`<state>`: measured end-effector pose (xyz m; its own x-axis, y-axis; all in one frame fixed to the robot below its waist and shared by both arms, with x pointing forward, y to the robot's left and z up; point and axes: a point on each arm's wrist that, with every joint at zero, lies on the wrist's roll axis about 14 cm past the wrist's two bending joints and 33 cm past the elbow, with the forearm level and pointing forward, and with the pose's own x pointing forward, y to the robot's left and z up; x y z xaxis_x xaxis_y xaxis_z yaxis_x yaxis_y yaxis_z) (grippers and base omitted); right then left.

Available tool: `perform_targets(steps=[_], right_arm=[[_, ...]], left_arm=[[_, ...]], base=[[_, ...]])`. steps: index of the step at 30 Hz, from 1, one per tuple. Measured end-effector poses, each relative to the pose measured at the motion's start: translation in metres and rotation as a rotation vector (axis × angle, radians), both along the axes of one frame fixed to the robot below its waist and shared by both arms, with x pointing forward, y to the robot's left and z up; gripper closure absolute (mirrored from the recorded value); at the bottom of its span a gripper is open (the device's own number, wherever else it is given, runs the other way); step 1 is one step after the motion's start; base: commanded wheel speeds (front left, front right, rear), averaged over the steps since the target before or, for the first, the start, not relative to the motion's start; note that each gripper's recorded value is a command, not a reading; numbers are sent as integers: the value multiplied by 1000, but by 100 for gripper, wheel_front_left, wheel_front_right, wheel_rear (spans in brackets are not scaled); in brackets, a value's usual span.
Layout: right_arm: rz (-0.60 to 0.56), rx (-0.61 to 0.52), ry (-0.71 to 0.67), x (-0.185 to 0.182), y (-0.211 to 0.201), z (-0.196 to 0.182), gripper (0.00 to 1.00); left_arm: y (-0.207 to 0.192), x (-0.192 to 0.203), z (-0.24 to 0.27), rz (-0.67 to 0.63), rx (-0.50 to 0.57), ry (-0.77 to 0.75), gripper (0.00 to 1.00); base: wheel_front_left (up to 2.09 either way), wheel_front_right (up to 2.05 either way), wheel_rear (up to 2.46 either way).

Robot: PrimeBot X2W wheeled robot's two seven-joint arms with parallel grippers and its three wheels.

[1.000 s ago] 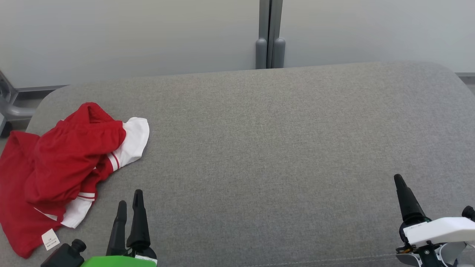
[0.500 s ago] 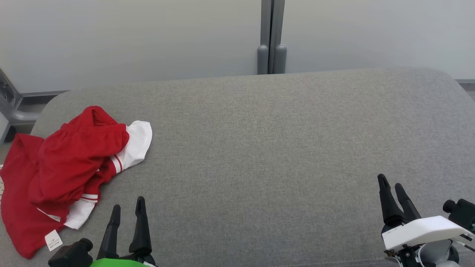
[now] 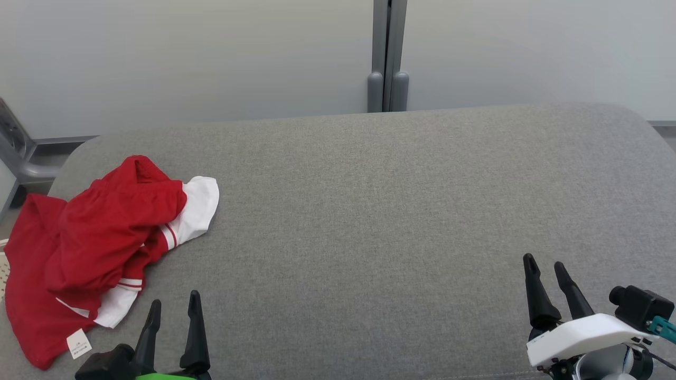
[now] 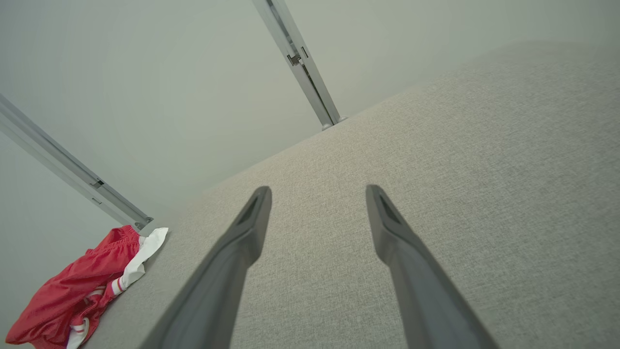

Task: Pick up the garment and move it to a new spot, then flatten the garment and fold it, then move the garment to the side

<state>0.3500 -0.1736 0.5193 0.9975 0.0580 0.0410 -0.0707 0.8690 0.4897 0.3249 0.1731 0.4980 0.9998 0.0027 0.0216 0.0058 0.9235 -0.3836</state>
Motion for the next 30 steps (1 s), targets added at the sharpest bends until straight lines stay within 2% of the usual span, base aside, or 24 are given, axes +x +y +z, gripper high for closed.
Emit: perform_targets(steps=[30], right_arm=[[21, -264, -114, -5, 15, 13, 0]], left_arm=[[9, -6, -10, 15, 210, 23, 0]], base=[[0, 0, 0]])
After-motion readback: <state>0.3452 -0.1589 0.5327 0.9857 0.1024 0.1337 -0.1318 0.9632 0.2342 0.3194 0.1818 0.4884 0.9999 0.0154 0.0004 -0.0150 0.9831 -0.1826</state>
